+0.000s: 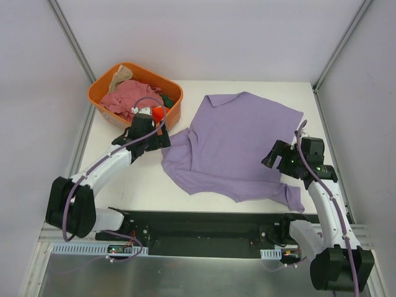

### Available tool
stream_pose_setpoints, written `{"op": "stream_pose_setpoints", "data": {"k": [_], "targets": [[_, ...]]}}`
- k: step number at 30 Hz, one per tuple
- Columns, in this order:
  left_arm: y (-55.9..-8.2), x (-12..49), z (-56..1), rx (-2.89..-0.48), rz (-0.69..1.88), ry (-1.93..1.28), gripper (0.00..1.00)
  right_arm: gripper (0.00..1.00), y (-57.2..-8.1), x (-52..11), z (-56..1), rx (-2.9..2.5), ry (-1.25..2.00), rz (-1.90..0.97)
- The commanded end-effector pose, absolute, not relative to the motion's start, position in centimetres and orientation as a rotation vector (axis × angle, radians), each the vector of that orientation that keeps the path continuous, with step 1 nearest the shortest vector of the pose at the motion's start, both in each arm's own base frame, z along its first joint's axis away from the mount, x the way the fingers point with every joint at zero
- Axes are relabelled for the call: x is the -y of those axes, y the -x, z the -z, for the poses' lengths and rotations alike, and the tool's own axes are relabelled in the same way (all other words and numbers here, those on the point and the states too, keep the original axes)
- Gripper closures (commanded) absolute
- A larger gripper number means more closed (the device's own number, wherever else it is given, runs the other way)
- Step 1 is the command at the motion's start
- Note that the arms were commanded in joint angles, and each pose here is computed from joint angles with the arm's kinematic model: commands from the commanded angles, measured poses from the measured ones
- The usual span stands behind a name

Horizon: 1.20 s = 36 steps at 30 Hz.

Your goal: Fold and stack the t-shirts

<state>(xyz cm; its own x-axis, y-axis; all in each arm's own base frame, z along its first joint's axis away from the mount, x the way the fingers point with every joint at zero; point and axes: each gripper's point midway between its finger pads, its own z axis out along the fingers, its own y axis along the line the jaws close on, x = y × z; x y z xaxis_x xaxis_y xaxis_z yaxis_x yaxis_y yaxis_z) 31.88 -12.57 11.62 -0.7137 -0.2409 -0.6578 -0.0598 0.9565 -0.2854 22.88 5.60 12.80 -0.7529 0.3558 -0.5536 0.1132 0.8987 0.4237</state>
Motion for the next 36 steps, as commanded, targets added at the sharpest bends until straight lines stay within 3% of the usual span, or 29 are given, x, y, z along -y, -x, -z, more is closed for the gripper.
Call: {"op": "stream_pose_setpoints", "data": {"k": [1,13,16,20,29,36], "targets": [[-37.1,12.0,-13.4,-2.236,0.293,0.195,0.01,0.04,-23.8,-5.7,-11.9,-2.418,-0.291,-0.458],[-50.0,16.7,-16.0,-2.114,0.364,0.01,0.01,0.04,-24.2,-7.7,-8.5,-2.54,-0.242,-0.439],[-50.9,18.9,-17.4,-2.102,0.484,-0.027,0.01,0.04,-24.2,-7.9,-7.7,-2.573,-0.257,-0.43],[-47.8,20.4,-18.1,-2.126,0.638,-0.014,0.01,0.04,-23.2,-7.5,-5.9,-2.661,-0.317,-0.368],[-30.8,22.2,-12.4,-2.318,0.776,-0.008,0.01,0.04,-20.5,-10.5,-3.2,-2.824,-0.209,-0.381],[-27.2,19.3,-5.4,-2.5,0.63,0.167,0.01,0.04,-17.2,-18.0,-3.0,-2.93,0.006,-0.523]]}}
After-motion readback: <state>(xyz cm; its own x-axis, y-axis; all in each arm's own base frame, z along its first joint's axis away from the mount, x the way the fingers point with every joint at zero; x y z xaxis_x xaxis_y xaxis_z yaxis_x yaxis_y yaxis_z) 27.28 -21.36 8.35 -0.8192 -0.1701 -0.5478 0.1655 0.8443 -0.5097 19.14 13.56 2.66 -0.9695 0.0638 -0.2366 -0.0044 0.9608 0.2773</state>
